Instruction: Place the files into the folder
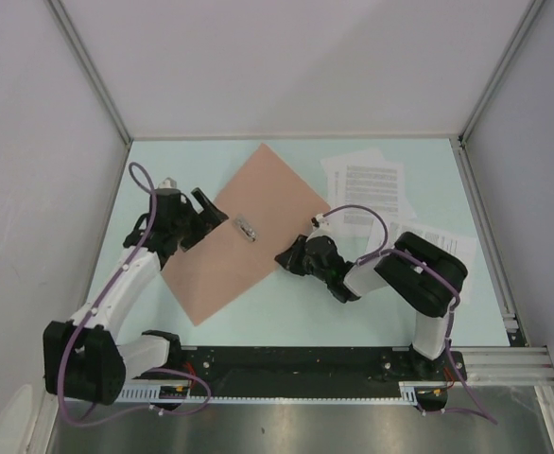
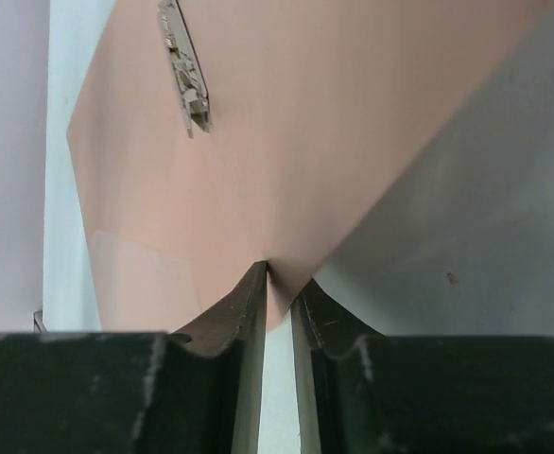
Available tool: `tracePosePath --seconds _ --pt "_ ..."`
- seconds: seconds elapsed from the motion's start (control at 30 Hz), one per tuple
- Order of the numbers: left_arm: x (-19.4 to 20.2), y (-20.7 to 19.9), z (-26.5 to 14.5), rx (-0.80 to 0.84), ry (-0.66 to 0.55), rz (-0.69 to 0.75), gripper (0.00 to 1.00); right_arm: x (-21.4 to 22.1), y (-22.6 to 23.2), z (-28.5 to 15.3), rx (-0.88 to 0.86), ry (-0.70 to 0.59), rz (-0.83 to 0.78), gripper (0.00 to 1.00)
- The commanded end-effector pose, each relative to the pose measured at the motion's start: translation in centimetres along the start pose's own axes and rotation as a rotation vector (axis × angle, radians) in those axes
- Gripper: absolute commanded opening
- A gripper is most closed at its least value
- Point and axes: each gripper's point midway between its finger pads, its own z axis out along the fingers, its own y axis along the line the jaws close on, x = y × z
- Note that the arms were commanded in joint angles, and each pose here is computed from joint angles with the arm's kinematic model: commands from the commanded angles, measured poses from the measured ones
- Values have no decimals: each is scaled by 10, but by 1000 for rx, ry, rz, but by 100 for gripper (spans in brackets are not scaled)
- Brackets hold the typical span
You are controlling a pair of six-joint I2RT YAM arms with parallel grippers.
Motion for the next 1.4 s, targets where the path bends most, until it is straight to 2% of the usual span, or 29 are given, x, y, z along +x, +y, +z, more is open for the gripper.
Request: tracePosePath --seconds 0.0,0.13,0.23,0.37,0.4,0.43,0.5,0.53,0.6,0.7,0.77,0.8,0.83,0.93,0.97,1.13,1.2,1.23,1.27,1.3,1.37 --pt "-2 -6 22 25 36 9 98 9 9 19 -54 7 89 22" --pt "-15 1 36 -26 8 32 97 21 25 39 -68 20 126 13" --pt "-25 10 46 -76 12 45 97 30 37 43 -68 17 125 16" --pt "-36 18 56 -120 9 75 95 44 45 28 -37 71 37 36" --pt "-36 22 58 -138 17 87 92 54 32 20 34 110 -4 40" --pt "-41 20 60 -140 9 91 90 47 37 10 42 106 -63 50" --pt "-40 24 67 -160 21 87 86 53 12 -9 161 139 -153 61" --pt "-40 24 68 -159 23 85 84 44 15 -20 162 133 -199 67" --pt "-37 24 74 -158 36 73 83 43 -1 -37 203 163 -249 71" --pt "-38 17 76 -125 51 78 80 44 0 -59 130 251 -348 71" --pt "-38 16 75 -119 46 81 79 36 18 -63 35 271 -405 72" --pt "-37 16 71 -112 40 80 79 40 31 -66 -37 325 -384 73" --pt "-35 15 69 -103 36 78 80 21 51 -58 -90 300 -356 73" --pt "-30 12 55 -55 9 56 89 12 87 -41 -233 333 -348 72" --pt "-31 10 52 -39 -11 50 91 -2 114 -34 -304 307 -356 72" --pt "-28 12 39 -16 -58 -7 93 -12 127 13 -385 328 -231 76" --pt "-24 33 41 -58 -45 -68 92 -21 130 32 -386 307 -205 76" --pt "-16 36 43 -30 3 -101 93 -24 130 38 -382 308 -194 74" --pt "-20 35 44 10 -7 -124 93 -25 132 42 -392 310 -182 72" --pt "-23 54 46 -7 -14 -177 95 -32 135 49 -402 297 -168 70" --pt "-21 54 47 38 8 -228 98 -31 129 63 -405 285 -152 66"
